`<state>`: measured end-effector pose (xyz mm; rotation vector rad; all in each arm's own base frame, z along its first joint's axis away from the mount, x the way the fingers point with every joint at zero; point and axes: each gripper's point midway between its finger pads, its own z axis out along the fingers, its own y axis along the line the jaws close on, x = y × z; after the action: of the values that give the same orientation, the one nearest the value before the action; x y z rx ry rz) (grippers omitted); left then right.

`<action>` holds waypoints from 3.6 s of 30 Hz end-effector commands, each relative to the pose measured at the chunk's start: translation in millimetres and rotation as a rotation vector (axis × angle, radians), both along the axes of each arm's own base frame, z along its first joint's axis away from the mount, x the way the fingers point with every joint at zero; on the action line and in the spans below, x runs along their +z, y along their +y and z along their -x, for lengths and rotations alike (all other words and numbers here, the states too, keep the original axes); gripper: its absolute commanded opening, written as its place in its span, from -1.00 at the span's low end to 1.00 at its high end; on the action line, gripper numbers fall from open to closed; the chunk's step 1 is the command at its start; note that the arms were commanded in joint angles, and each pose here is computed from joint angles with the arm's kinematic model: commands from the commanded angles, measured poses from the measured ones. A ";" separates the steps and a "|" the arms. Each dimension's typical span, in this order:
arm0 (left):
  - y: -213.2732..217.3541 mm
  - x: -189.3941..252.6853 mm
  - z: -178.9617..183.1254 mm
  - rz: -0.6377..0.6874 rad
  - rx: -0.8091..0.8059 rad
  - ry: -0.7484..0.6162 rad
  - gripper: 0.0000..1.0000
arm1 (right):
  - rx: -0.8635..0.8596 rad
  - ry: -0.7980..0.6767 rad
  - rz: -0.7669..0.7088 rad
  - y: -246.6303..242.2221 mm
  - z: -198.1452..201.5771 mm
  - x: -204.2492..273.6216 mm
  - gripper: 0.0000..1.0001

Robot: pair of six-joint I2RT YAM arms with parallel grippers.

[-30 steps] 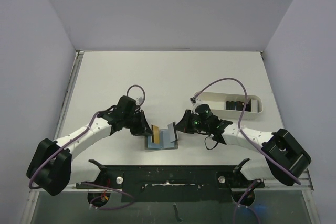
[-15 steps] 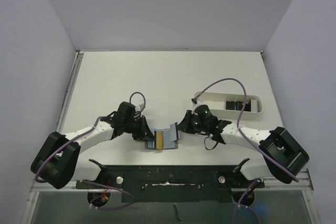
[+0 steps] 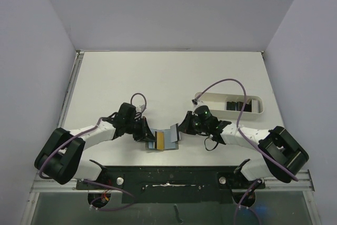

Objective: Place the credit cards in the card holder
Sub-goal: Insert the credit card into the card holder.

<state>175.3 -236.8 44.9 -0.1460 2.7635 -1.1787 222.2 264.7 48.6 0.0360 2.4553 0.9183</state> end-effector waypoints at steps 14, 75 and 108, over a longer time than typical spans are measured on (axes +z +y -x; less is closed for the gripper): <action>-2.9 -12.7 -22.5 -0.038 0.020 -0.034 -1.00 | -0.022 -0.038 0.061 -12.6 -1.3 -3.0 -1.00; -17.9 -28.2 -27.7 -0.130 0.046 -0.028 -1.00 | -0.071 -0.043 0.072 -27.2 4.2 -3.5 -1.00; -70.9 -29.4 -29.9 -0.022 0.048 -0.078 -1.00 | -0.049 0.019 -0.061 -45.6 28.9 -16.4 -1.00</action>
<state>197.2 -301.8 23.0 -0.1337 2.7192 -1.1806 197.3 221.3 38.5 0.1073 2.4433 0.9572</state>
